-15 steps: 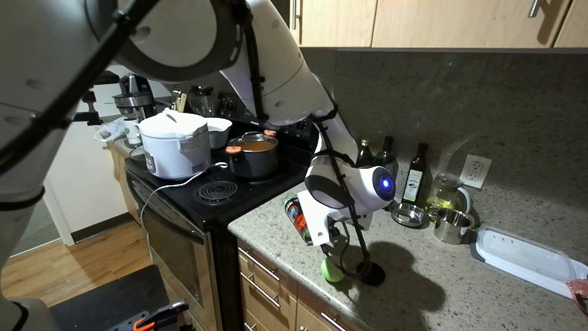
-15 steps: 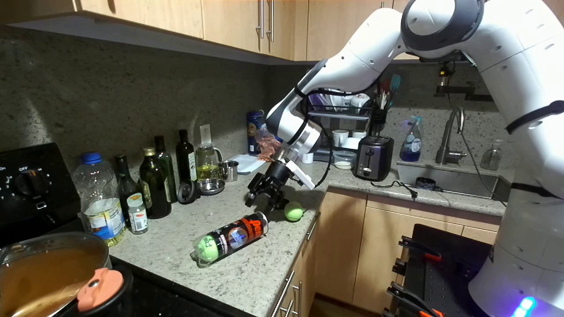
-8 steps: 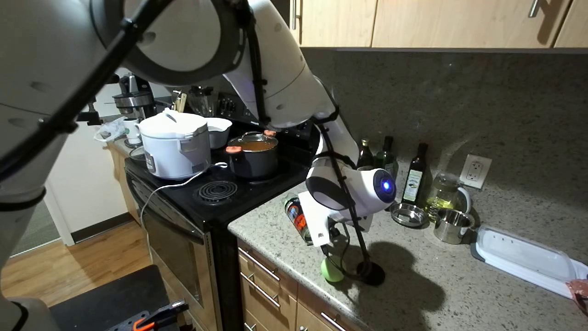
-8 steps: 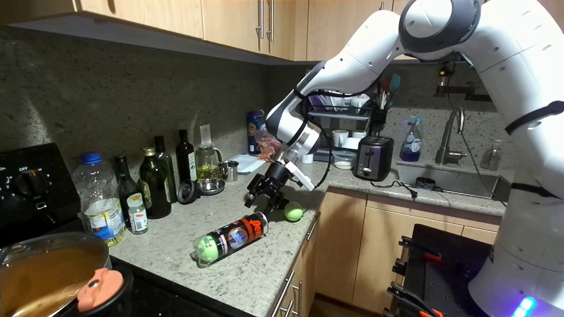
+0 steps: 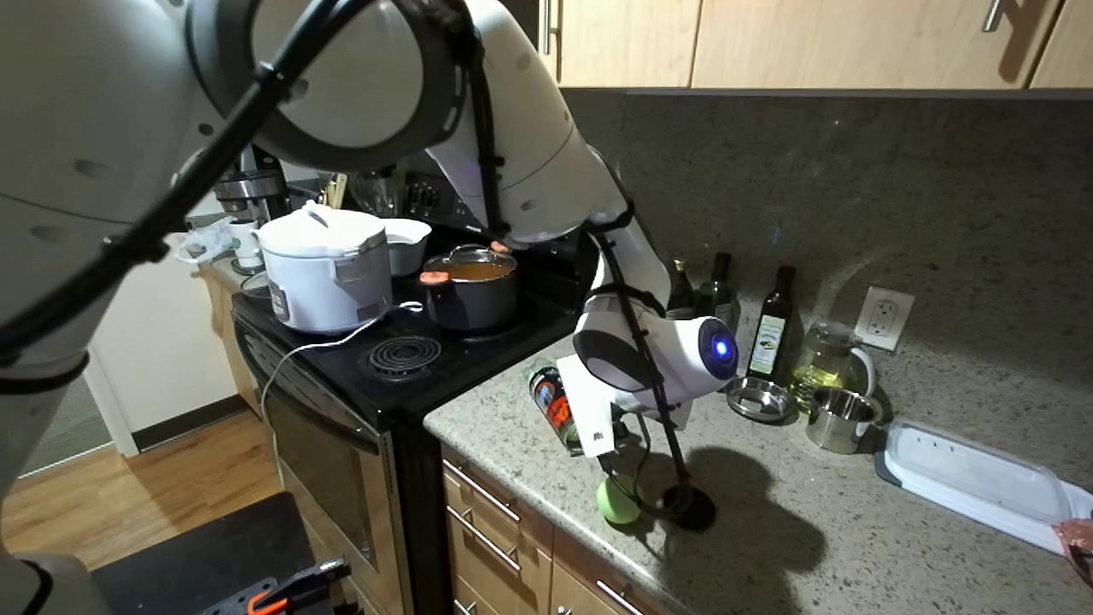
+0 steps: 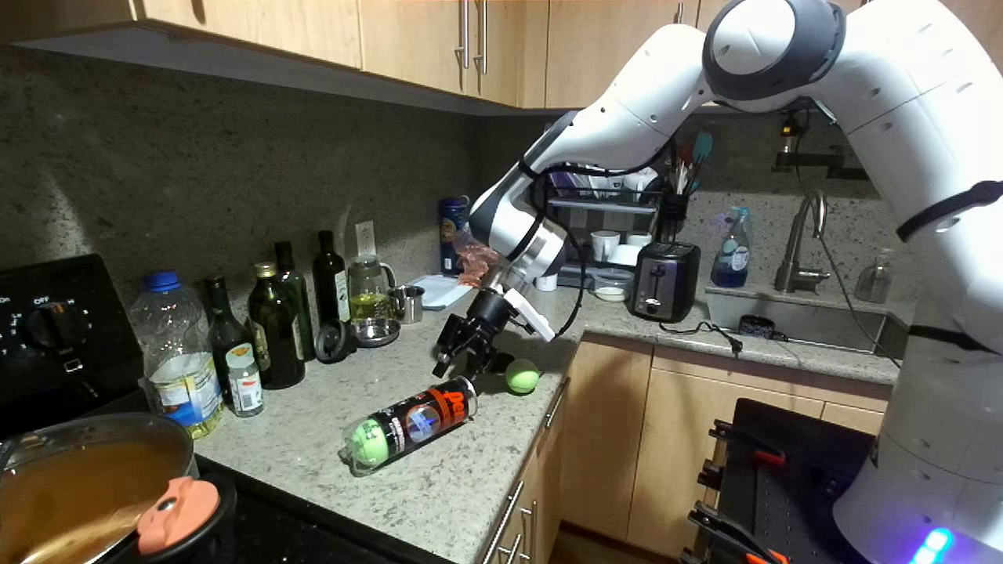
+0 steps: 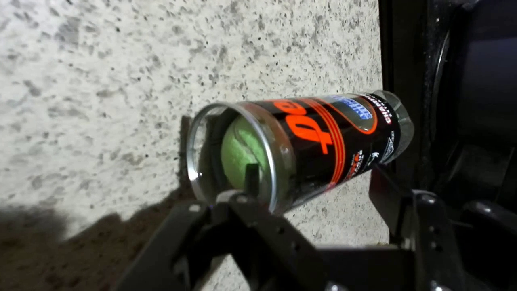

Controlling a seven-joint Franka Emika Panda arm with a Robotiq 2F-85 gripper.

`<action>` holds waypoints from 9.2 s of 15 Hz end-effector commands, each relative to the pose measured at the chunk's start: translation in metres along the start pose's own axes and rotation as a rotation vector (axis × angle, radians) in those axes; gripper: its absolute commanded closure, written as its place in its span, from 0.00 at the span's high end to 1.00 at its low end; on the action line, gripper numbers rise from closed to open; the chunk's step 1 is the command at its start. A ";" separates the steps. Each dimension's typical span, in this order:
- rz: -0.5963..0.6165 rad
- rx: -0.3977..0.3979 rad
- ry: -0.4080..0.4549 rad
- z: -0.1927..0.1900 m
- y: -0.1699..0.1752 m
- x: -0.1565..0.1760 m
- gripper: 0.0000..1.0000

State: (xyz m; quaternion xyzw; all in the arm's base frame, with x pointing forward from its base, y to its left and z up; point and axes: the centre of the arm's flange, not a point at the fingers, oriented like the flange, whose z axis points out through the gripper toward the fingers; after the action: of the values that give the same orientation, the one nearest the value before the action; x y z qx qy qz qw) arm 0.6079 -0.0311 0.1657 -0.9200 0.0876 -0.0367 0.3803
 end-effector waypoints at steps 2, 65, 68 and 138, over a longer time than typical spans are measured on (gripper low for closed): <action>-0.021 0.033 -0.003 0.002 -0.003 0.007 0.33; -0.147 -0.896 -0.079 -0.007 -0.250 0.036 0.01; -0.153 -0.925 -0.081 -0.002 -0.251 0.043 0.01; 0.142 -0.680 0.036 -0.093 -0.175 -0.094 1.00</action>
State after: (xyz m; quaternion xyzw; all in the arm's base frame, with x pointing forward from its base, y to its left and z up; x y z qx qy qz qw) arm 0.5190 0.0487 0.3674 -0.9871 0.1450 -0.0075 0.0675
